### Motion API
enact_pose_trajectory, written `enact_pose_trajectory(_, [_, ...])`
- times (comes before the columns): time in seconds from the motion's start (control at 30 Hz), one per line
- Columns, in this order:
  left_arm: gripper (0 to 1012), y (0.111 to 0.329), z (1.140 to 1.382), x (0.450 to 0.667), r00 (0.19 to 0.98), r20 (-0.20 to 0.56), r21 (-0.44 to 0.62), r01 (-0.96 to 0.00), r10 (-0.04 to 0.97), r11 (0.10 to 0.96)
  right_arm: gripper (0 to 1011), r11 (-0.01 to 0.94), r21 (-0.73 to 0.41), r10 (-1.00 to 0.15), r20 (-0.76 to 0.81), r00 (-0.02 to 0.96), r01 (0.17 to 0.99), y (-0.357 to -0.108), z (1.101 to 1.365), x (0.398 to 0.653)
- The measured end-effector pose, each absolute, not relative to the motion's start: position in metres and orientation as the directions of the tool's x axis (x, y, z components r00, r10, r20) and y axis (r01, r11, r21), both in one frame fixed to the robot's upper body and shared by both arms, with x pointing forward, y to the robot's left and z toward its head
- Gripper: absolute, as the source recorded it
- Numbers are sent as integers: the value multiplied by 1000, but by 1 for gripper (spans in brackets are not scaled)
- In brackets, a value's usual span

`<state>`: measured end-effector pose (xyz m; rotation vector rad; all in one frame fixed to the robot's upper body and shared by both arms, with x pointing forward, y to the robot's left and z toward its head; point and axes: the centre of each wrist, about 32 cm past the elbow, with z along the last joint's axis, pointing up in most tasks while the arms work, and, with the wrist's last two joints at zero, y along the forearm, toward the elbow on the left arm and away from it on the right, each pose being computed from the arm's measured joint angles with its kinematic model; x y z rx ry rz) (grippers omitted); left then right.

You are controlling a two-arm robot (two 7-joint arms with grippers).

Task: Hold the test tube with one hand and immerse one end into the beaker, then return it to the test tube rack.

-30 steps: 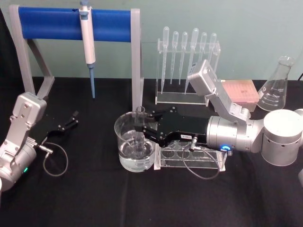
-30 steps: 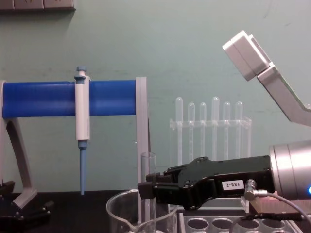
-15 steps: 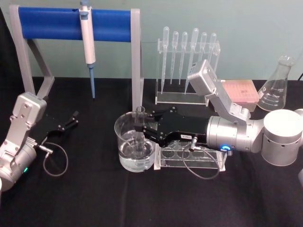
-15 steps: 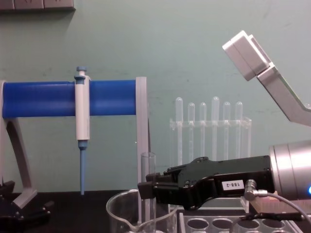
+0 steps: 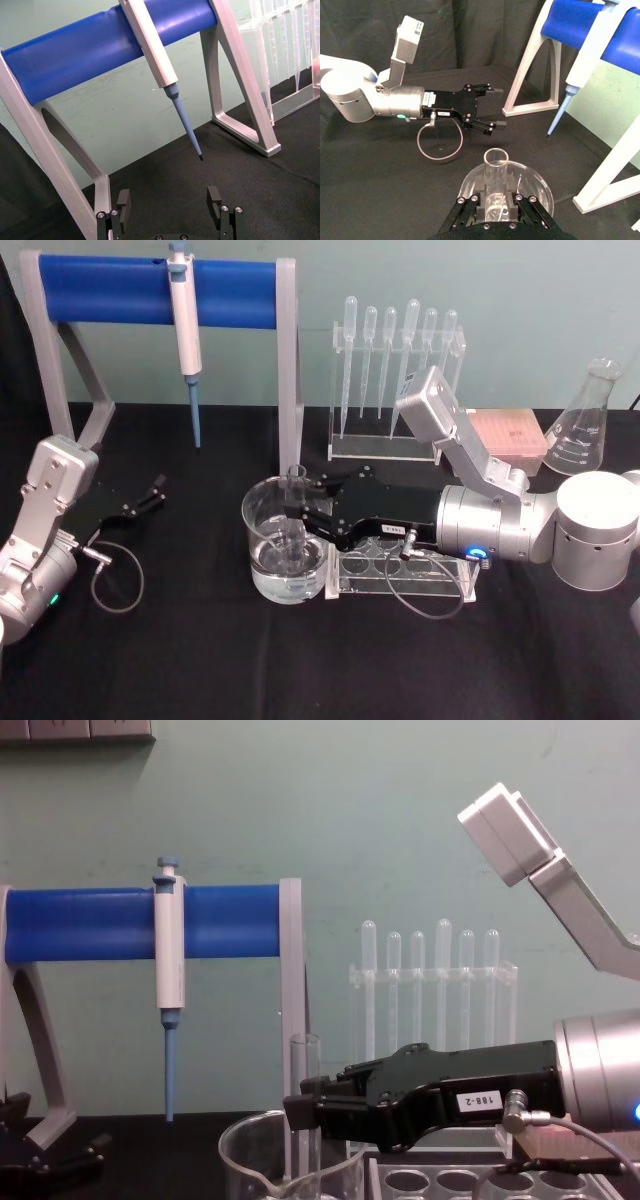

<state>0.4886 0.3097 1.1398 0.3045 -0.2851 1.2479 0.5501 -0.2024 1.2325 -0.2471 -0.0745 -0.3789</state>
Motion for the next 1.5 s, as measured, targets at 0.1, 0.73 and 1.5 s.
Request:
enact_pose_trajectory(0.1, [1000, 310, 1140, 489, 292, 374, 70, -955, 880, 287, 242, 899, -225, -357, 118, 927, 375, -202, 1233, 550])
enact_pose_trajectory(0.73, [1000, 310, 1140, 489, 292, 374, 70, -955, 880, 287, 242, 899, -225, -357, 118, 927, 375, -202, 1233, 550])
enact_pose_trajectory(1.5, [1000, 310, 1140, 489, 292, 374, 70, -955, 880, 287, 242, 899, -225, -357, 118, 927, 375, -202, 1233, 550])
